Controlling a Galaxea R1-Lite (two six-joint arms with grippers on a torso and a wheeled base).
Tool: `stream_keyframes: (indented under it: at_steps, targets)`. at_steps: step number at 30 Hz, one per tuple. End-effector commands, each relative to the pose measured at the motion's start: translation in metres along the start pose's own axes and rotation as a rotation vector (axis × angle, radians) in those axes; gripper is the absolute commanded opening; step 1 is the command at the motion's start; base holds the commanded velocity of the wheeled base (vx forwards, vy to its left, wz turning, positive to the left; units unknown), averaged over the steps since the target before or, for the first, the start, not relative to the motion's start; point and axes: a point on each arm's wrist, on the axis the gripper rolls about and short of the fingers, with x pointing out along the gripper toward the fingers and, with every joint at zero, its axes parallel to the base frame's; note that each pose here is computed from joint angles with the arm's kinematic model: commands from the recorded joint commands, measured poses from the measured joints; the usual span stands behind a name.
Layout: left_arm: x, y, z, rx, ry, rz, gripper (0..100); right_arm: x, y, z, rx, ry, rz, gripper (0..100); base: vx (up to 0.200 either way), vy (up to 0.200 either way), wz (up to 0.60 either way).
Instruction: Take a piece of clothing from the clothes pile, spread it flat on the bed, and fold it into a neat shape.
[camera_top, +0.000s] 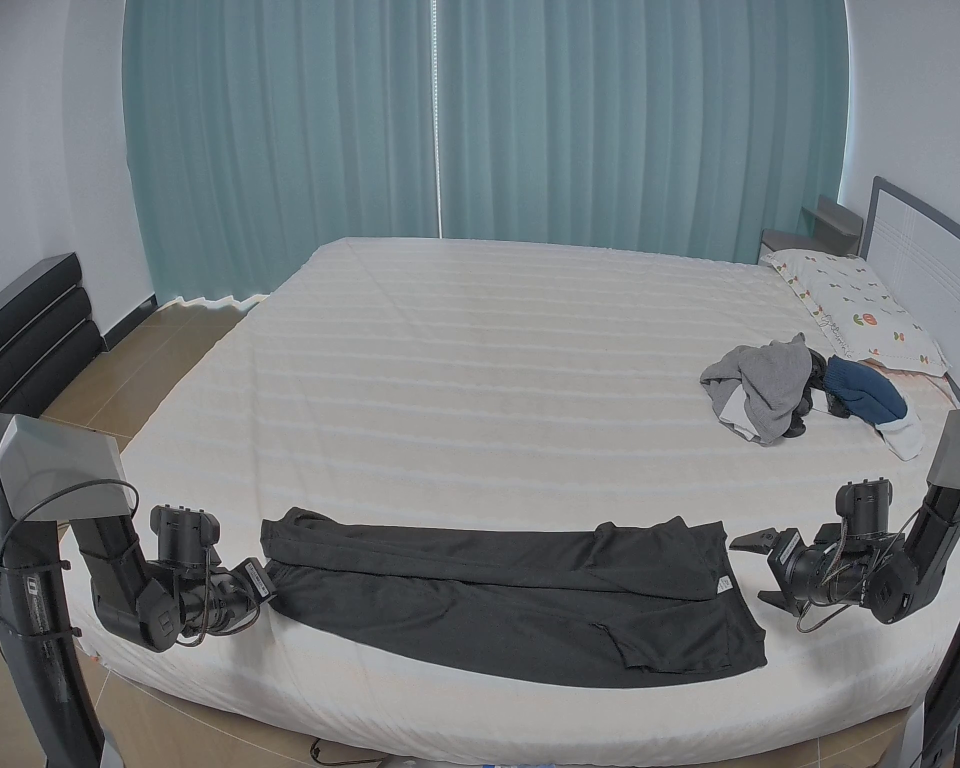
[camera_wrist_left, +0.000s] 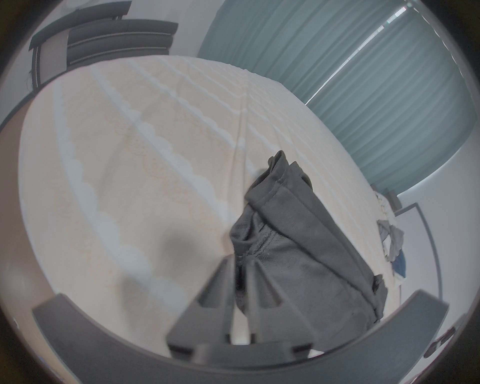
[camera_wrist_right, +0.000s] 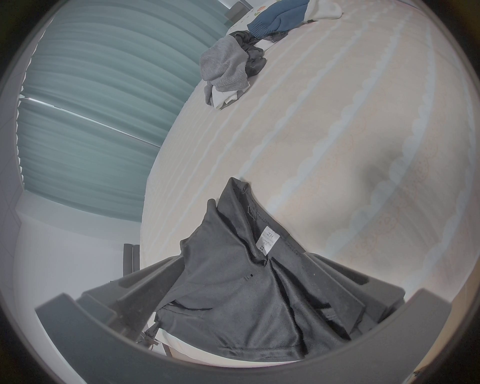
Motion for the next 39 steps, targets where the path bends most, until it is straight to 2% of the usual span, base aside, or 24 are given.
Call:
stream_keyframes:
  at_steps: [1,6,11,27,28,33,39]
  targets:
    - [-0.015,0.003,-0.003,0.020,-0.011,0.035,0,-0.003,0.000,-0.001,0.001,0.002,0.000,100,0.000,0.000,0.00]
    - [-0.021,0.008,-0.009,0.056,-0.010,0.084,0,-0.006,0.001,-0.002,-0.001,0.005,0.011,100,0.000,0.000,0.00]
    - [-0.028,0.016,-0.020,0.105,0.029,0.124,0,-0.006,0.001,-0.001,-0.001,0.006,0.013,100,0.000,0.000,0.00]
    - [-0.036,0.021,-0.029,0.163,0.058,0.161,0,-0.006,0.000,-0.001,0.000,0.006,0.011,100,0.000,0.000,0.00]
    - [-0.036,0.021,-0.029,0.163,0.058,0.161,100,-0.006,0.001,-0.001,0.000,0.005,0.012,100,0.000,0.000,0.00]
    - [-0.037,0.019,-0.022,0.158,0.025,0.149,100,-0.006,0.001,-0.001,0.000,0.007,0.012,100,0.000,0.000,0.00]
    - [-0.050,0.015,0.010,0.113,-0.107,0.107,100,-0.006,0.001,-0.001,0.000,0.006,0.013,100,0.000,0.000,0.00]
